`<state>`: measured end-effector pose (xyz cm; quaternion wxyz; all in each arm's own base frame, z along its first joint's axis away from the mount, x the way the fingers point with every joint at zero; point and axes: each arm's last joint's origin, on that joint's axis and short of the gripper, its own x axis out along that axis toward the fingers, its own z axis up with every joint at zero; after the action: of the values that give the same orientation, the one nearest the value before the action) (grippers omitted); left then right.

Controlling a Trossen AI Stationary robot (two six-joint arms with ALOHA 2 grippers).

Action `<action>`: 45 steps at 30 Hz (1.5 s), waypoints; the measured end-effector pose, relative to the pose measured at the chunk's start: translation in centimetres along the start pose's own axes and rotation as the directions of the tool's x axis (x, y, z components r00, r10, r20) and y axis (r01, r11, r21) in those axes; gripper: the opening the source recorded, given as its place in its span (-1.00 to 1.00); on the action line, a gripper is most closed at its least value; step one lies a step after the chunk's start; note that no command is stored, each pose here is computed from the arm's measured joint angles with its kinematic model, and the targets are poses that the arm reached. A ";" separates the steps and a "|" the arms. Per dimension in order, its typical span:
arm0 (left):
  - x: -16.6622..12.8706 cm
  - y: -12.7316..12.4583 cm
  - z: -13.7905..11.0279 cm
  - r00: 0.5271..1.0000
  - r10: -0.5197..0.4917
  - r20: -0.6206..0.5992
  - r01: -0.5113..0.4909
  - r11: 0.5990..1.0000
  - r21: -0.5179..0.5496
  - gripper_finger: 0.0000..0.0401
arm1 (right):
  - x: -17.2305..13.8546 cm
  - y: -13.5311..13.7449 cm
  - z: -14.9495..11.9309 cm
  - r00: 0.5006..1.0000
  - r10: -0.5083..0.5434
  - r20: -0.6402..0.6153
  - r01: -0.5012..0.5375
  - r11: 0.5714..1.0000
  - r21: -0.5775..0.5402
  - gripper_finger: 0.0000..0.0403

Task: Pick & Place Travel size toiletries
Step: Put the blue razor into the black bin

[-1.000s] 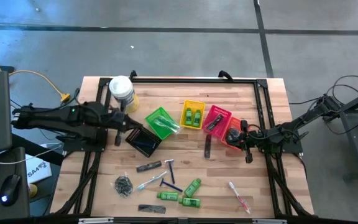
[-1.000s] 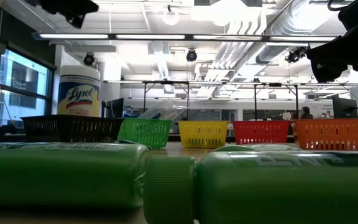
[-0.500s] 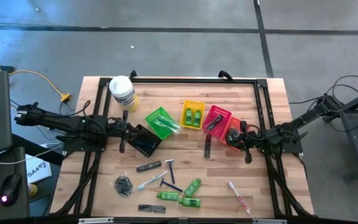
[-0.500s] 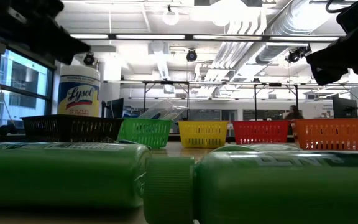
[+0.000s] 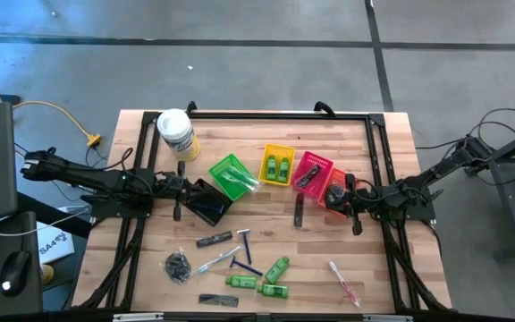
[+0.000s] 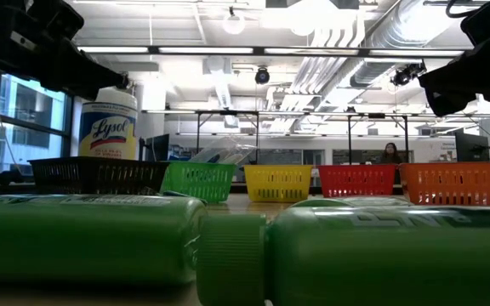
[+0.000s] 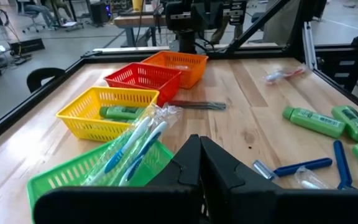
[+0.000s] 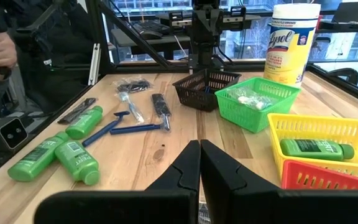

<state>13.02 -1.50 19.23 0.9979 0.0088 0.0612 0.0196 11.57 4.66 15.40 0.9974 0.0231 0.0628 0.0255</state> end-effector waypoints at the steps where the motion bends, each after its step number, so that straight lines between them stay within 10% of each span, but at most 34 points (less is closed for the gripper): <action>1: 0.0 0.0 0.0 1.000 0.000 0.000 0.000 1.000 0.000 -1.00 | 0.0 0.0 0.0 1.000 0.000 0.001 0.000 1.000 0.000 -0.98; 45: 0.0 -0.1 -0.6 0.998 -0.038 -0.058 0.039 0.999 0.016 -1.00 | 0.0 0.0 0.0 1.000 0.000 -0.002 0.000 1.000 -0.004 -0.98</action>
<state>12.95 -1.60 18.67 0.9958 0.0158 0.0902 0.0000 11.58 4.66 15.38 0.9974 0.0210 0.0636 0.0254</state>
